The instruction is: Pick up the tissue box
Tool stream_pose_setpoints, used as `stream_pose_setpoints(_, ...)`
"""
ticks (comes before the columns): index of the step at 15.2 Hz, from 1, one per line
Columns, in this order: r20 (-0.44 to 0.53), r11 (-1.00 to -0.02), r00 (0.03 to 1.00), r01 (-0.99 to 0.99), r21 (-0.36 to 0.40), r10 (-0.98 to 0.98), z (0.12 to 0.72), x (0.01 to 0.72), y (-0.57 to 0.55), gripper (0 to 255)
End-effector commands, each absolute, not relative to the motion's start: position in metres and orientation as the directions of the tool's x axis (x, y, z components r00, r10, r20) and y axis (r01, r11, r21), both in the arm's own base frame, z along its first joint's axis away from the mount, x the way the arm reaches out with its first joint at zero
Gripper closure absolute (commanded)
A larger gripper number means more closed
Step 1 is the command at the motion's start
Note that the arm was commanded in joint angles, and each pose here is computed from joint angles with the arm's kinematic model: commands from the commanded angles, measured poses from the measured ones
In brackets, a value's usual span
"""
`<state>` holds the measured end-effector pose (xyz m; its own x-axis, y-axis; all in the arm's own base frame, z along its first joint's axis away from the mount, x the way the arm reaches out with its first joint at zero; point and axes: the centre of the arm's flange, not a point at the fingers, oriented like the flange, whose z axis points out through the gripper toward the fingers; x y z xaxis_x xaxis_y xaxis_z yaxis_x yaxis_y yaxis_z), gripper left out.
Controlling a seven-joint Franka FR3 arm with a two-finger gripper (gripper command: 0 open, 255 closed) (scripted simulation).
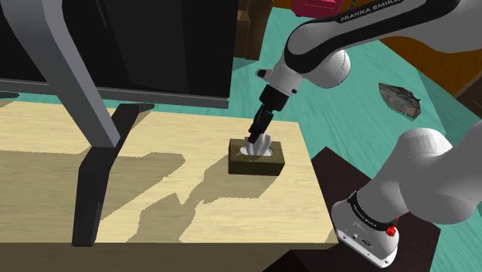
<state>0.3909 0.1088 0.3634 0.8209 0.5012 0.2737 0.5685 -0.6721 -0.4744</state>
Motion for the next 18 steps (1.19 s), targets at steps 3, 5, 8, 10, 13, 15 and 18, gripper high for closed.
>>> stream_pose_setpoints(3,0.276,-0.671,0.82,0.569,-0.475,0.501,0.341,0.391,0.109,0)
stream_pose_setpoints(5,0.276,-0.671,0.82,0.569,-0.475,0.501,0.338,0.391,0.109,0)
stream_pose_setpoints(8,0.276,-0.671,0.82,0.57,-0.475,0.501,0.338,0.391,0.108,255)
stream_pose_setpoints(10,0.276,-0.671,0.82,0.57,-0.475,0.501,0.337,0.391,0.108,255)
stream_pose_setpoints(13,0.276,-0.671,0.82,0.57,-0.475,0.501,0.338,0.392,0.108,255)
stream_pose_setpoints(15,0.276,-0.671,0.82,0.569,-0.475,0.501,0.338,0.391,0.109,255)
stream_pose_setpoints(18,0.276,-0.671,0.82,0.569,-0.475,0.501,0.354,0.391,0.109,255)
